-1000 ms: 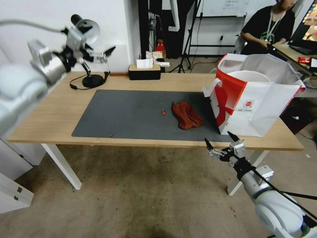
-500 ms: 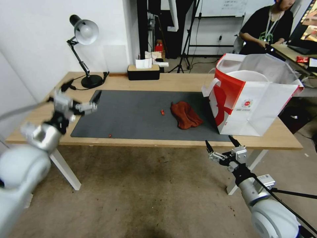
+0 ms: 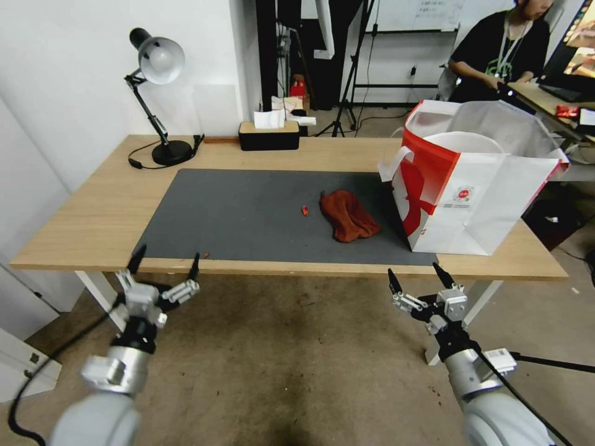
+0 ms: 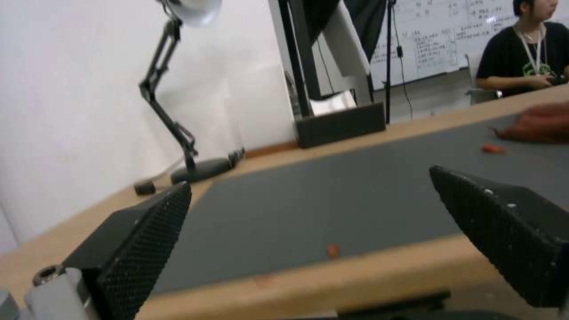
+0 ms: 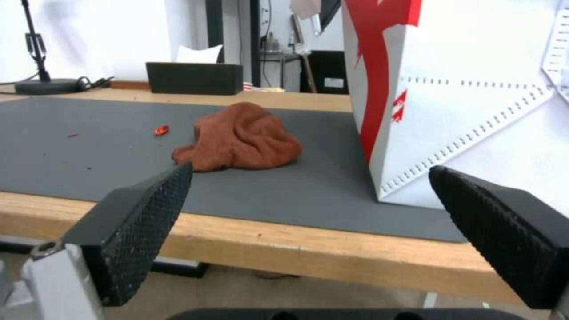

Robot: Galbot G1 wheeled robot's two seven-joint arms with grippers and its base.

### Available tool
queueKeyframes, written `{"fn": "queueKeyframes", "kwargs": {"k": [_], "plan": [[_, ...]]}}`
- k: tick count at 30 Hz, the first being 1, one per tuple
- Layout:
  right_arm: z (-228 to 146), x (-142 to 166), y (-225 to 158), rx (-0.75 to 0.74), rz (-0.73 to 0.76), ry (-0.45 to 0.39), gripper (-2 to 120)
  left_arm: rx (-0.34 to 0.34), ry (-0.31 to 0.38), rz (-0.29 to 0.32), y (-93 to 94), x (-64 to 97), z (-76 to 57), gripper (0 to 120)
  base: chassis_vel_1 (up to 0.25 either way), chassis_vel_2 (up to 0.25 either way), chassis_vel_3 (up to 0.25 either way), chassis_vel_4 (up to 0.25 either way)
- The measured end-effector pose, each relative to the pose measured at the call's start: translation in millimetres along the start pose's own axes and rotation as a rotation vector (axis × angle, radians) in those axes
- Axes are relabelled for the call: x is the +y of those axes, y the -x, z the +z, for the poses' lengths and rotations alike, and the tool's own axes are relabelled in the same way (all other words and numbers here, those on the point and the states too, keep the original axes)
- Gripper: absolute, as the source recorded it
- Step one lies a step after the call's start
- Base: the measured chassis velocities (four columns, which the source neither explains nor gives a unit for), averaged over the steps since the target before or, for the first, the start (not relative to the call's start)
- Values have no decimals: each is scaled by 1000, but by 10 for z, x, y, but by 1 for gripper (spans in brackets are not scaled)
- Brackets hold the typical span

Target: Sweep shrimp from table into container with towel, then put container into takeout bag.

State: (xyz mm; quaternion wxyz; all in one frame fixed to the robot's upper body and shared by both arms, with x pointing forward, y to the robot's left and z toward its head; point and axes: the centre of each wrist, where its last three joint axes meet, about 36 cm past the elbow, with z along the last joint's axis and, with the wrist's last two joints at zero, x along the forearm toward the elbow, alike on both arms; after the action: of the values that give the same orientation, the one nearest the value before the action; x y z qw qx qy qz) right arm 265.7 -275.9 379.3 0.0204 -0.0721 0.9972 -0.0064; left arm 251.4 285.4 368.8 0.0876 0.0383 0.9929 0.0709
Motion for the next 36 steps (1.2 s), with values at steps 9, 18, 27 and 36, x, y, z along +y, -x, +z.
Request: {"fn": "queueKeyframes", "kwargs": {"k": [9, 18, 27, 36], "plan": [[159, 94, -116, -3, 25, -18, 100, 27, -17, 19, -145, -93, 328, 100, 0, 0, 0, 0], [210, 152, -137, -3, 38, -19, 100, 19, -17, 45, -104, 22, 455, 100, 0, 0, 0, 0], [287, 203, -156, 2, 51, -15, 100, 3, -18, 41, -33, 90, 437, 100, 0, 0, 0, 0], [350, 298, -210, 10, 81, 3, 100, -6, -32, 37, 12, 86, 384, 100, 0, 0, 0, 0]]}}
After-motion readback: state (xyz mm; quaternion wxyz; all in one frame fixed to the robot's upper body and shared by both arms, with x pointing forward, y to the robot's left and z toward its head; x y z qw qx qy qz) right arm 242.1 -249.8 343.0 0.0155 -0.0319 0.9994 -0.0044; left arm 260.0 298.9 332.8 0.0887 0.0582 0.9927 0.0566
